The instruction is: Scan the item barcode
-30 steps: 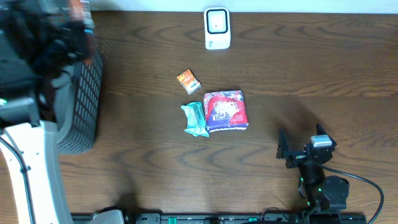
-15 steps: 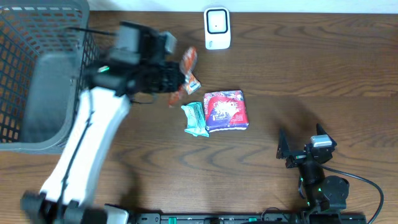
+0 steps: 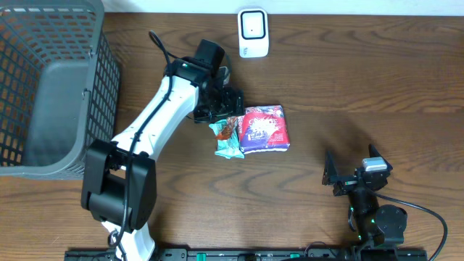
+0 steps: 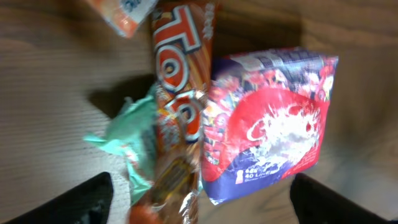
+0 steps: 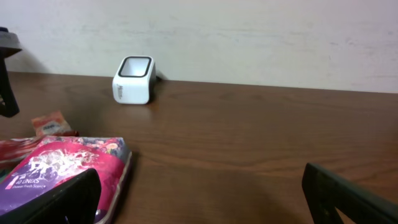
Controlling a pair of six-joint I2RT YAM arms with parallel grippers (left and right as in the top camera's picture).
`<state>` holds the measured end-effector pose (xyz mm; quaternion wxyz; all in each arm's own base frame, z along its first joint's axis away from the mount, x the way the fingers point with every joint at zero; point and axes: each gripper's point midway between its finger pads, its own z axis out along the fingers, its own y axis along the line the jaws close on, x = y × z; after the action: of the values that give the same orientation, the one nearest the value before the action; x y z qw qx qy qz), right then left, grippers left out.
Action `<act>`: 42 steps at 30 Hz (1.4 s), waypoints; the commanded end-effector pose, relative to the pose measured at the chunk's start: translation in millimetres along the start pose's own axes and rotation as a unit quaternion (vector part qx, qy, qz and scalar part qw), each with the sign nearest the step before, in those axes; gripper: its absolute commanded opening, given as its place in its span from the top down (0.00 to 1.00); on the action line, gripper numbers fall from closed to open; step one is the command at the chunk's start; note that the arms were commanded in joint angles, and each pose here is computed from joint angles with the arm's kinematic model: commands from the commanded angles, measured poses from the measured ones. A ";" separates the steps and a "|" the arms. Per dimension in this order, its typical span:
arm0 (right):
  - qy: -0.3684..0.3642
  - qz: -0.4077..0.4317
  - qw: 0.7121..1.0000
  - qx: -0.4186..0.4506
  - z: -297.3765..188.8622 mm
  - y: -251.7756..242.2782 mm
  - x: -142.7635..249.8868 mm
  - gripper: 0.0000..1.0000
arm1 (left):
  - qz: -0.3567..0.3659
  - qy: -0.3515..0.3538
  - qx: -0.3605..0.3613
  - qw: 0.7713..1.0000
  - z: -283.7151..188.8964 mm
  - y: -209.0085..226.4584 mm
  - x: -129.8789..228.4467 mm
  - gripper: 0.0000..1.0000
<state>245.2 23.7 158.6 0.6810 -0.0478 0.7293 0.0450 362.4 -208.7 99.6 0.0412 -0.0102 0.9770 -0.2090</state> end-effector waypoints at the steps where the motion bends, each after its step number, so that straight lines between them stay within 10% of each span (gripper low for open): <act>1: 0.001 0.007 1.000 0.002 -0.1 -0.9 1.2 0.01 | -0.012 -0.043 0.011 0.999 -33.9 2.3 -18.3 0.07; 12: 0.001 0.007 1.000 0.002 -0.1 -0.9 1.2 0.01 | -0.044 -0.197 0.033 0.979 -165.6 39.0 -35.4 0.06; 26: 0.002 0.007 1.000 0.002 0.0 -0.9 1.4 0.01 | -0.121 -0.193 -0.135 0.964 -186.7 119.2 -7.0 0.05; 34: 0.002 0.007 1.000 0.002 0.0 -0.9 1.4 0.01 | -0.112 -0.228 -0.183 0.950 -204.5 136.3 -14.7 0.36; 38: 0.002 0.007 1.000 0.002 0.0 -0.9 1.4 0.01 | -0.113 -0.240 -0.189 0.945 -212.7 137.7 -13.5 0.92; 42: 0.002 0.007 1.000 0.002 0.0 -0.9 1.5 0.01 | -0.117 -0.258 -0.218 0.934 -226.9 144.4 -8.6 0.92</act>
<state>245.2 23.7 158.6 0.6810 -0.0478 0.7293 0.0450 357.9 -0.2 227.0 0.2323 -0.1776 0.9561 -0.0208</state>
